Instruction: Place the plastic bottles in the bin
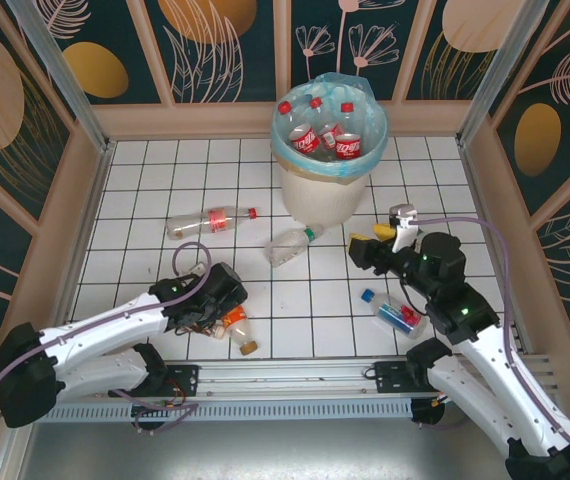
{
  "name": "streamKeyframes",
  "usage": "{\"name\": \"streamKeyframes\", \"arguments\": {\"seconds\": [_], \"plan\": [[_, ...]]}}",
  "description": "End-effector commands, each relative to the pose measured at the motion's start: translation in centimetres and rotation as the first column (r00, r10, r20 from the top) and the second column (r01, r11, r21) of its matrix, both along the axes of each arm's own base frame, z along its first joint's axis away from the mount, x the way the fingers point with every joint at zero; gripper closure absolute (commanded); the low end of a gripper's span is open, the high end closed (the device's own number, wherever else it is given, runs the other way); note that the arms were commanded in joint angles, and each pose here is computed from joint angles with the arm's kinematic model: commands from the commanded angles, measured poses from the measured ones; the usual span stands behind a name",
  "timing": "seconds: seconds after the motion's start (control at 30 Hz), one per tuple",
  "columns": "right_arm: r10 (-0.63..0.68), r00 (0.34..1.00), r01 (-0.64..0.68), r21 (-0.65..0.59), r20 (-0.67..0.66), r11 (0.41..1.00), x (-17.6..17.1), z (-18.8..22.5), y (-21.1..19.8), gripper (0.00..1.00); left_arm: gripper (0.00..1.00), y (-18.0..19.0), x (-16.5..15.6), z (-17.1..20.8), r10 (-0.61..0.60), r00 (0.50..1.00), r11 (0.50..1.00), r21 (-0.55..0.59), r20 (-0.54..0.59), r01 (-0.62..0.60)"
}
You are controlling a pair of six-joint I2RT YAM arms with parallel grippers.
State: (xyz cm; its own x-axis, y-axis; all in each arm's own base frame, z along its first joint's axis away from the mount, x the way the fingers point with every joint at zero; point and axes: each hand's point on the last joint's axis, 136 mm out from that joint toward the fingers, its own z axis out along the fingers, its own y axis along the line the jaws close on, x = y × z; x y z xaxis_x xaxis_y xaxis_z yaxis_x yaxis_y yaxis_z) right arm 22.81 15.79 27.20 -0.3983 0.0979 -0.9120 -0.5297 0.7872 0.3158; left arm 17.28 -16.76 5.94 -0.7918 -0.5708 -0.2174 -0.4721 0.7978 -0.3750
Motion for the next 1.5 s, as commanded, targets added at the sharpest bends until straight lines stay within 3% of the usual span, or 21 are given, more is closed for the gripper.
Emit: {"name": "streamKeyframes", "arguments": {"seconds": [0.0, 0.13, 0.37, 0.47, 0.6, 0.73, 0.83, 0.97, 1.07, 1.13, 1.2, 1.3, 1.47], "plan": [[0.03, 0.998, -0.03, 0.013, 0.056, 0.999, 0.1, 1.0, 0.6, 0.3, 0.2, -1.5, 0.9, -0.4, -0.036, 0.999, 0.999, -0.026, 0.005, 0.036], [0.036, 0.998, -0.037, 0.014, 0.055, 0.999, 0.0, 0.9, 0.7, 0.29, 0.26, -2.4, 1.6, -1.2, -0.09, 0.996, 0.996, 0.013, -0.008, 0.09], [0.073, 0.996, -0.074, 0.019, 0.048, 0.997, -0.6, 1.4, 1.1, 0.27, 0.52, -3.5, 2.4, -2.4, -0.139, 0.99, 0.99, 0.027, -0.023, 0.14], [0.095, 0.994, -0.096, 0.015, 0.048, 0.995, -1.0, 1.7, 1.3, 0.27, 0.54, -3.7, 3.3, -1.1, -0.148, 0.989, 0.988, 0.044, 0.017, 0.147], [0.206, 0.976, -0.208, 0.027, 0.069, 0.978, -2.6, 2.8, 2.5, 0.27, 0.54, -3.4, 5.3, 2.5, -0.158, 0.982, 0.983, 0.107, 0.108, 0.146], [0.404, 0.909, -0.412, 0.068, 0.104, 0.909, -5.3, 4.6, 4.7, 0.27, 0.54, -3.6, 7.7, 8.0, -0.179, 0.957, 0.976, 0.168, 0.228, 0.142], [0.424, 0.896, -0.436, 0.084, 0.129, 0.896, -5.6, 5.9, 5.0, 0.27, 0.54, -3.7, 9.8, 13.5, -0.192, 0.919, 0.969, 0.213, 0.346, 0.122], [0.438, 0.869, -0.468, 0.097, 0.23, 0.878, -6.3, 8.7, 5.1, 0.28, 0.56, -3.3, 12.7, 23.2, -0.211, 0.813, 0.956, 0.287, 0.543, 0.056], [0.497, 0.824, -0.542, 0.127, 0.27, 0.831, -6.8, 10.8, 6.0, 0.28, 0.56, -3.8, 14.9, 31.8, -0.251, 0.688, 0.94, 0.34, 0.681, 0.006], [0.46, 0.857, -0.497, 0.136, 0.232, 0.857, -5.1, 11.7, 6.3, 0.27, 0.56, -5.1, 16.4, 36.7, -0.297, 0.599, 0.927, 0.376, 0.744, -0.007], [0.329, 0.931, -0.348, 0.111, 0.157, 0.931, -1.5, 12.2, 5.6, 0.26, 0.56, -6.9, 18.1, 41.1, -0.333, 0.517, 0.914, 0.404, 0.788, -0.027], [0.144, 0.982, -0.154, 0.068, 0.124, 0.986, 2.3, 13.1, 3.5, 0.25, 0.56, -10.6, 21.0, 45.1, -0.396, 0.42, 0.89, 0.453, 0.816, -0.041], [0.031, 0.99, -0.042, 0.081, 0.138, 0.996, 5.7, 14.8, 1.0, 0.23, 0.56, -16.4, 25.2, 47.5, -0.453, 0.261, 0.87, 0.486, 0.852, -0.078]]}}
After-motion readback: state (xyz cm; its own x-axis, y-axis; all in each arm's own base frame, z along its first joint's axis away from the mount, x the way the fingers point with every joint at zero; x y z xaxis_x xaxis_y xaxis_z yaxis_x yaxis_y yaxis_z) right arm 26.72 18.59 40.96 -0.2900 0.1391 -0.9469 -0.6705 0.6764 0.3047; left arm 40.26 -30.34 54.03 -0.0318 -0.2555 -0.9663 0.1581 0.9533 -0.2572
